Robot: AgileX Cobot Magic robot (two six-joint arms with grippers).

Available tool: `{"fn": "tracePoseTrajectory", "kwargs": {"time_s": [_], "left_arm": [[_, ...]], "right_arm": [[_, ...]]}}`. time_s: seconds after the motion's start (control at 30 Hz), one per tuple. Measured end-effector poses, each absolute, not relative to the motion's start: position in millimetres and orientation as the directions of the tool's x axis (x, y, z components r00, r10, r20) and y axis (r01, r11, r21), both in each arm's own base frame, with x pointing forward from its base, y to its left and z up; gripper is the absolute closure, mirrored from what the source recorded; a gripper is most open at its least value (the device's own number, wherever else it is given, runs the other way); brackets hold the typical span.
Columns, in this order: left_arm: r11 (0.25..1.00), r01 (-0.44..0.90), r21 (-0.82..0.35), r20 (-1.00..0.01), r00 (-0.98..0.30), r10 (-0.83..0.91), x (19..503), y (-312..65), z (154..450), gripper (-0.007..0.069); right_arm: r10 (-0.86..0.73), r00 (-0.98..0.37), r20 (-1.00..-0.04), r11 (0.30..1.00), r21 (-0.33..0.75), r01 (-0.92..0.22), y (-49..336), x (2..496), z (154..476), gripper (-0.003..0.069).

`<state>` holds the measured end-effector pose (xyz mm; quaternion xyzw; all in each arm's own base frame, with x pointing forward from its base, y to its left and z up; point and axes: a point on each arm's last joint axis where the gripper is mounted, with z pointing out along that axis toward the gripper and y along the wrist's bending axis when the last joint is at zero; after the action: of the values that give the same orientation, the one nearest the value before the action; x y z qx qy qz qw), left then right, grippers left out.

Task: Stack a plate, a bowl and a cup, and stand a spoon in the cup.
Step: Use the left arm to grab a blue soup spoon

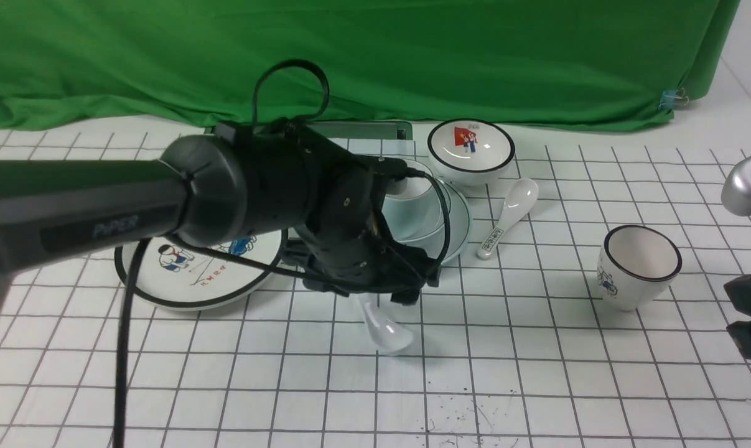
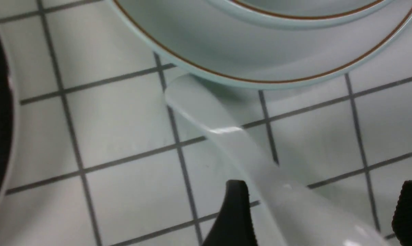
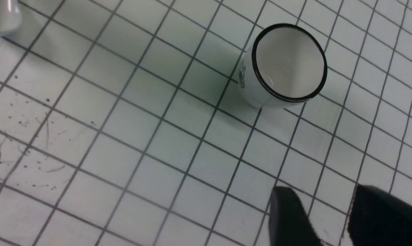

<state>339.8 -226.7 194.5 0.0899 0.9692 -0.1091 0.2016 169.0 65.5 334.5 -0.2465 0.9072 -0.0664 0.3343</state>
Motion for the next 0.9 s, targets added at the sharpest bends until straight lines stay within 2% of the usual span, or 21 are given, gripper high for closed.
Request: {"fn": "tracePoseTrajectory", "kwargs": {"time_s": [0.17, 0.33, 0.57, 0.67, 0.8, 0.87, 0.9], "left_arm": [[0.973, 0.150, -0.176, -0.384, -0.920, 0.072, 345, -228, 173, 0.0099], [0.975, 0.150, -0.162, -0.396, -0.915, 0.075, 350, -229, 163, 0.0099], [0.978, 0.194, -0.079, -0.383, -0.912, 0.150, 349, -224, 160, 0.0116], [0.972, 0.233, -0.033, -0.356, -0.912, 0.207, 350, -217, 159, 0.0188], [0.969, 0.247, -0.031, -0.333, -0.916, 0.223, 354, -208, 159, 0.0307], [0.967, 0.251, -0.042, -0.320, -0.920, 0.225, 356, -202, 159, 0.0439], [0.968, 0.249, -0.043, -0.319, -0.921, 0.223, 357, -201, 159, 0.0449]], "right_arm": [[-0.492, -0.657, -0.572, 0.870, -0.286, -0.403, 65, 169, 334, 0.0361], [-0.493, -0.659, -0.568, 0.869, -0.286, -0.403, 65, 169, 334, 0.0361], [-0.494, -0.682, -0.540, 0.869, -0.288, -0.401, 63, 166, 332, 0.0361], [-0.494, -0.692, -0.527, 0.869, -0.290, -0.400, 62, 165, 332, 0.0361], [-0.494, -0.695, -0.523, 0.869, -0.290, -0.400, 62, 165, 331, 0.0361], [-0.494, -0.696, -0.522, 0.869, -0.290, -0.400, 62, 165, 331, 0.0361], [-0.494, -0.696, -0.522, 0.869, -0.290, -0.400, 62, 165, 331, 0.0361]]}}
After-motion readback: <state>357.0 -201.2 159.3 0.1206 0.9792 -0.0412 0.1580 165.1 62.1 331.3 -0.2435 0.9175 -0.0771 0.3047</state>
